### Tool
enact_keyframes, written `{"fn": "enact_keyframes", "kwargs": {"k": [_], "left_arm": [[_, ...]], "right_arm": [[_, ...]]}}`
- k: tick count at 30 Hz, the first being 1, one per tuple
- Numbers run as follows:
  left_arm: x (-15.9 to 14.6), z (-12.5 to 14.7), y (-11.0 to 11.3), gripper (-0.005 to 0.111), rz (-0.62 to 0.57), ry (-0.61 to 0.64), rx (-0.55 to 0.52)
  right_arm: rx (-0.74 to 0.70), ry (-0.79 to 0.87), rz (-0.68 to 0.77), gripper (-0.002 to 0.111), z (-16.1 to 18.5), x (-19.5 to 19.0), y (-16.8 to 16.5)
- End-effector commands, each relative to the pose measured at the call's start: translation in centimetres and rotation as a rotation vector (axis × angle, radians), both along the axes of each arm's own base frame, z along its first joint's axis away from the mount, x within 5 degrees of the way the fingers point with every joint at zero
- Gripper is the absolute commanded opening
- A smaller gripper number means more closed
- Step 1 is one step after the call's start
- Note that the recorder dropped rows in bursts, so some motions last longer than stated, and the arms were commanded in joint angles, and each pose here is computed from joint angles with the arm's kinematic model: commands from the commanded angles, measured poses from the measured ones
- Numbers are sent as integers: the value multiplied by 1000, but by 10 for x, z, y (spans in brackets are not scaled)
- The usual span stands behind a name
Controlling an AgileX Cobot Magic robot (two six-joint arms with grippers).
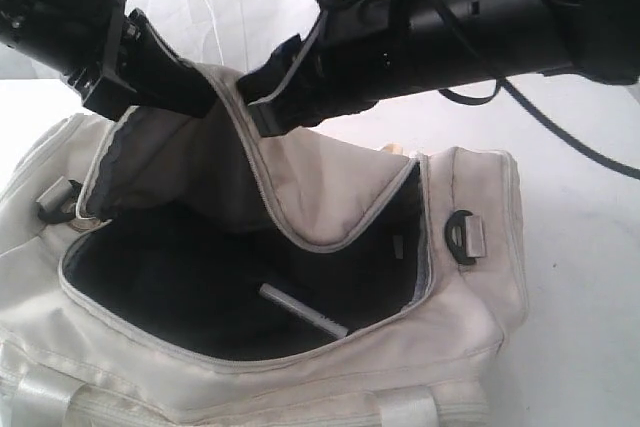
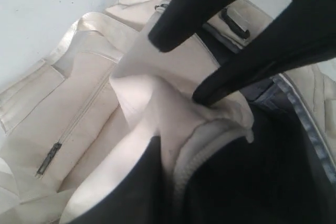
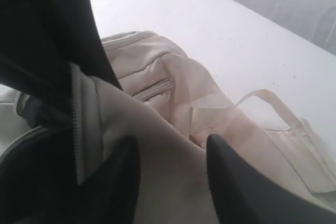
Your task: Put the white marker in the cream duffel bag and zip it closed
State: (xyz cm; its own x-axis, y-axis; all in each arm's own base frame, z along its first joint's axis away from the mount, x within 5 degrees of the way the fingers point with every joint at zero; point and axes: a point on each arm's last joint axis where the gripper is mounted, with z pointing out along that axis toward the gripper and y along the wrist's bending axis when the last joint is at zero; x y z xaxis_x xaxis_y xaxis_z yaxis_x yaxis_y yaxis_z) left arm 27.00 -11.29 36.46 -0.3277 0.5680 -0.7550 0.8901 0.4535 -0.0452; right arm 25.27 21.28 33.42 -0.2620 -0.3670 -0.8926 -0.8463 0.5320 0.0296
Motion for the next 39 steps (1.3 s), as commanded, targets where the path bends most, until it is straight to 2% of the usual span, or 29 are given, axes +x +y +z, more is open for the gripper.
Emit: {"fn": "enact_keyframes", "kwargs": {"k": [1, 7, 16, 21, 34, 39], "left_arm": [[-9, 5, -2, 16, -38, 46, -38], [-11, 4, -1, 16, -50, 56, -25], [-8, 4, 0, 16, -34, 36, -12], [-8, 4, 0, 16, -33, 32, -11], [-7, 4, 0, 16, -27, 26, -12], [1, 7, 1, 16, 57, -20, -35]], "right_arm": [[-60, 37, 66, 48, -14, 7, 9], [-115, 71, 157, 49, -22, 1, 11], [-109, 37, 228, 49, 2, -20, 1], [-166, -23, 191, 49, 17, -30, -13], [-137, 22, 208, 49, 27, -43, -18], [-94, 53, 228, 49, 29, -48, -13]]}}
